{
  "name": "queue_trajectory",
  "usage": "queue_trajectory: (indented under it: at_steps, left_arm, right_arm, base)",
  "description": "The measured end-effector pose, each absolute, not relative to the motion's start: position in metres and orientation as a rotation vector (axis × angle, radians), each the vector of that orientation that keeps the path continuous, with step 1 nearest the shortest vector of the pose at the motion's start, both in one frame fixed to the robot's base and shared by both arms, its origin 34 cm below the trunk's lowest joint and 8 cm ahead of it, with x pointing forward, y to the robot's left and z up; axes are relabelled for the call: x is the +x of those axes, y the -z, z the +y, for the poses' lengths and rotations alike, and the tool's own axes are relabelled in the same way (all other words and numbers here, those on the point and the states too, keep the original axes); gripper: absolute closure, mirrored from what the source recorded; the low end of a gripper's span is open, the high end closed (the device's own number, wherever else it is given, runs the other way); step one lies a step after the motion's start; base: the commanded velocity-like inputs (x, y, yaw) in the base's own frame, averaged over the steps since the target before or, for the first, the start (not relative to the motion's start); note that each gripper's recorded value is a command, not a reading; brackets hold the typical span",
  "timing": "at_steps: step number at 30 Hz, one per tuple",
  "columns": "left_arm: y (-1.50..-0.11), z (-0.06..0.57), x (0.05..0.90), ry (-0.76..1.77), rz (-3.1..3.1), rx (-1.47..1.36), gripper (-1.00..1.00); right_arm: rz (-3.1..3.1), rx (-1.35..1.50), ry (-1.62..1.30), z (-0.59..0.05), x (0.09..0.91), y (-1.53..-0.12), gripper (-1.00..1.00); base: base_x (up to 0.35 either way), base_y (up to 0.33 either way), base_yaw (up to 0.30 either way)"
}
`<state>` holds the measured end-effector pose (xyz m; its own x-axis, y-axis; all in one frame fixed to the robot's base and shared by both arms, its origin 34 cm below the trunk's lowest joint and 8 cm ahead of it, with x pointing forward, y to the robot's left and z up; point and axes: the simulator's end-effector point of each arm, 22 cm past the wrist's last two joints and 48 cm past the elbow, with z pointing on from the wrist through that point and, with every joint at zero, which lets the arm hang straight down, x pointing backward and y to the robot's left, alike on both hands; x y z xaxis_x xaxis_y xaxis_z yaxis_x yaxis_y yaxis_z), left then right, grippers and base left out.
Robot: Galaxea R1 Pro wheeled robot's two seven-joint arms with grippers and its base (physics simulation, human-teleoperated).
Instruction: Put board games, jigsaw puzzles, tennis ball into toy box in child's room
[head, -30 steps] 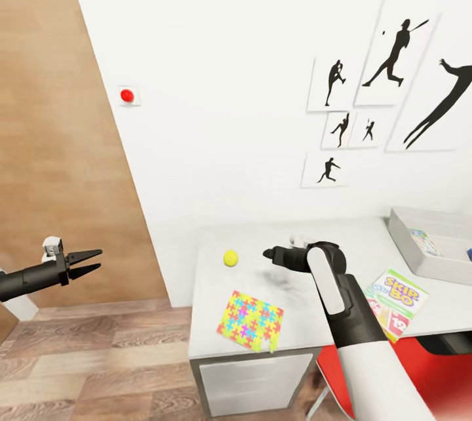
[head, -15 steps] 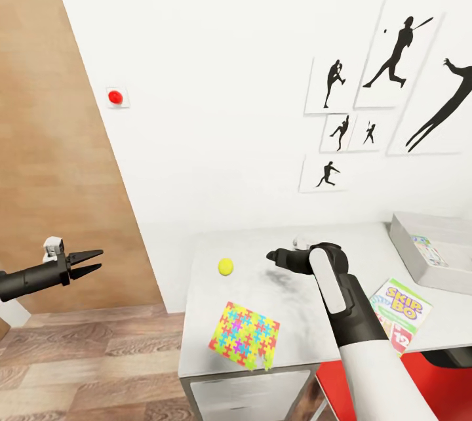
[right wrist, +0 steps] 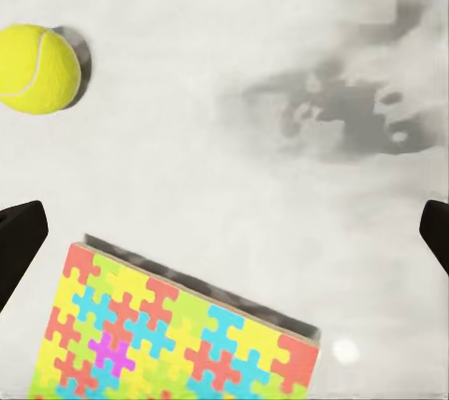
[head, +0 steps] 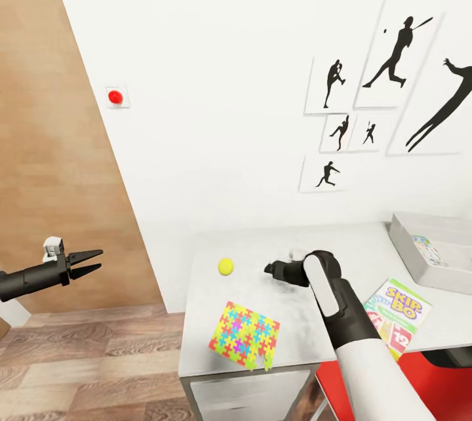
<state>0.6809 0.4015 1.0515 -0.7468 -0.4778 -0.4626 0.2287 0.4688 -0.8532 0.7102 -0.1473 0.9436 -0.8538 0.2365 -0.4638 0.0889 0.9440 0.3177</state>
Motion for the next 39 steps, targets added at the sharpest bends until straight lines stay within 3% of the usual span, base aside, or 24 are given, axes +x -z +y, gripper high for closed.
queue_trajectory:
  at_steps: [39]
  left_arm:
    - [-1.052, 0.402, 0.681, 1.321, 2.033, -0.206, -1.0]
  right_arm:
    - [2.74, 0.212, -0.519, -0.128, 0.683, -0.887, -1.0]
  base:
    - [-0.018, 0.005, 0.0]
